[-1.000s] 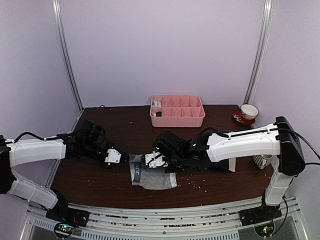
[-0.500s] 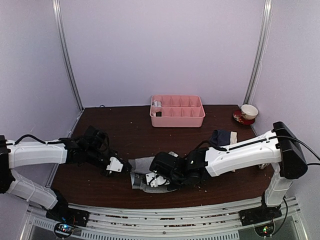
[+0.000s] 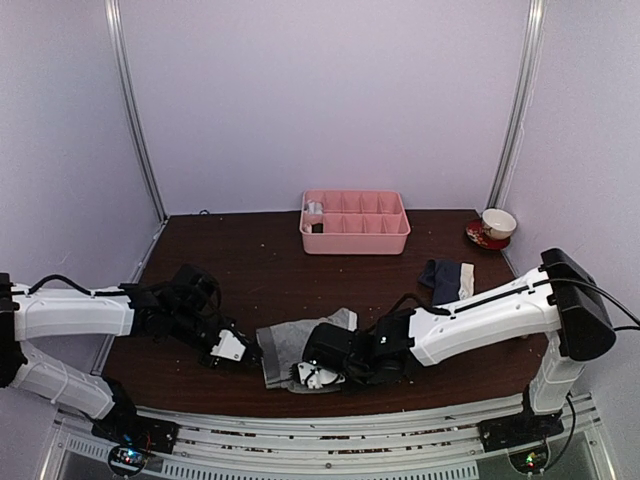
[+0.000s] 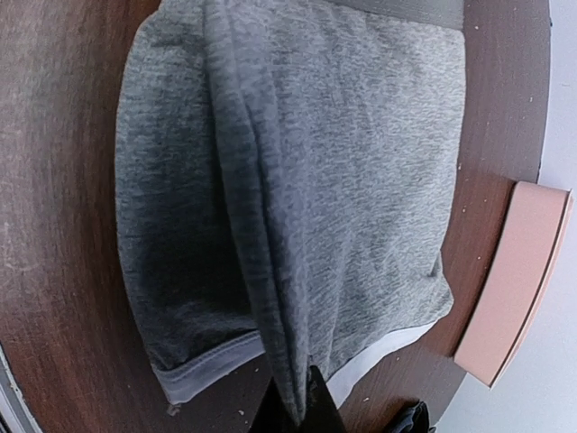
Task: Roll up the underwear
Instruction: Fold the underwear at the center of the board.
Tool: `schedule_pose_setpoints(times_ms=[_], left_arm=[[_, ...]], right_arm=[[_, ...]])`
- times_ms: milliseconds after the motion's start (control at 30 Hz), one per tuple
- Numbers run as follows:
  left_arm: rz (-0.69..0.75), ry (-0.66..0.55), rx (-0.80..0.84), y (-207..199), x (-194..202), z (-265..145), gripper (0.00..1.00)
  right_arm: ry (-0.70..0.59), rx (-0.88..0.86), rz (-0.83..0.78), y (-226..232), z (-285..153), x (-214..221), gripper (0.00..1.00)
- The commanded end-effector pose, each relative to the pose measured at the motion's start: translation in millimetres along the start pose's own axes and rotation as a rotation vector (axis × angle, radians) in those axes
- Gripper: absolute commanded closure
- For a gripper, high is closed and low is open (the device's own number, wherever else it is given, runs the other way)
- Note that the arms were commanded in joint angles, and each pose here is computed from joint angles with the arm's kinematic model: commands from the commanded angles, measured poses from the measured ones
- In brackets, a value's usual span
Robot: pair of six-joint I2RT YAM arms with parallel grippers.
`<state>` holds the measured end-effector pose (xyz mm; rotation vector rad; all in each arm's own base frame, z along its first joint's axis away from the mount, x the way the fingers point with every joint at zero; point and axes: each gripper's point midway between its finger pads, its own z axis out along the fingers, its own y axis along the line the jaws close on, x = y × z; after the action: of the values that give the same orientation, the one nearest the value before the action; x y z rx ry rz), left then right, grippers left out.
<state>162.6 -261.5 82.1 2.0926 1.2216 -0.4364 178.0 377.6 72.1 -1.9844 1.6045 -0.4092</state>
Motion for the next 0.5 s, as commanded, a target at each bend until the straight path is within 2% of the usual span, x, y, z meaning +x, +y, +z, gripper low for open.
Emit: schedule_pose_setpoints(times_ms=[0,33,100,300,367,467], left_arm=[[-0.001,-0.053,0.056,-16.4,-9.8,-5.3,0.67],[0.001,-0.063,0.066,-18.4,-11.9,-6.3,0.58],[0.003,-0.075,0.074,-19.6,-14.6,-7.4,0.49],[-0.077,-0.052,-0.030,13.9,-14.6,-3.3,0.48],[-0.116,-0.051,-0.055,26.7,-15.6,-0.2,0.48],[-0.168,-0.055,-0.071,43.1,-18.6,4.4,0.49]], right_arm=[[0.054,-0.001,-0.017,17.6,8.4,13.0,1.00],[0.060,0.000,-0.020,19.5,9.2,14.5,1.00],[0.069,-0.002,-0.025,23.1,10.6,16.5,1.00],[0.074,-0.009,-0.054,37.3,7.9,13.0,0.96],[0.085,-0.007,-0.065,41.4,7.9,14.2,0.88],[0.099,-0.013,-0.078,47.7,5.8,15.3,0.68]])
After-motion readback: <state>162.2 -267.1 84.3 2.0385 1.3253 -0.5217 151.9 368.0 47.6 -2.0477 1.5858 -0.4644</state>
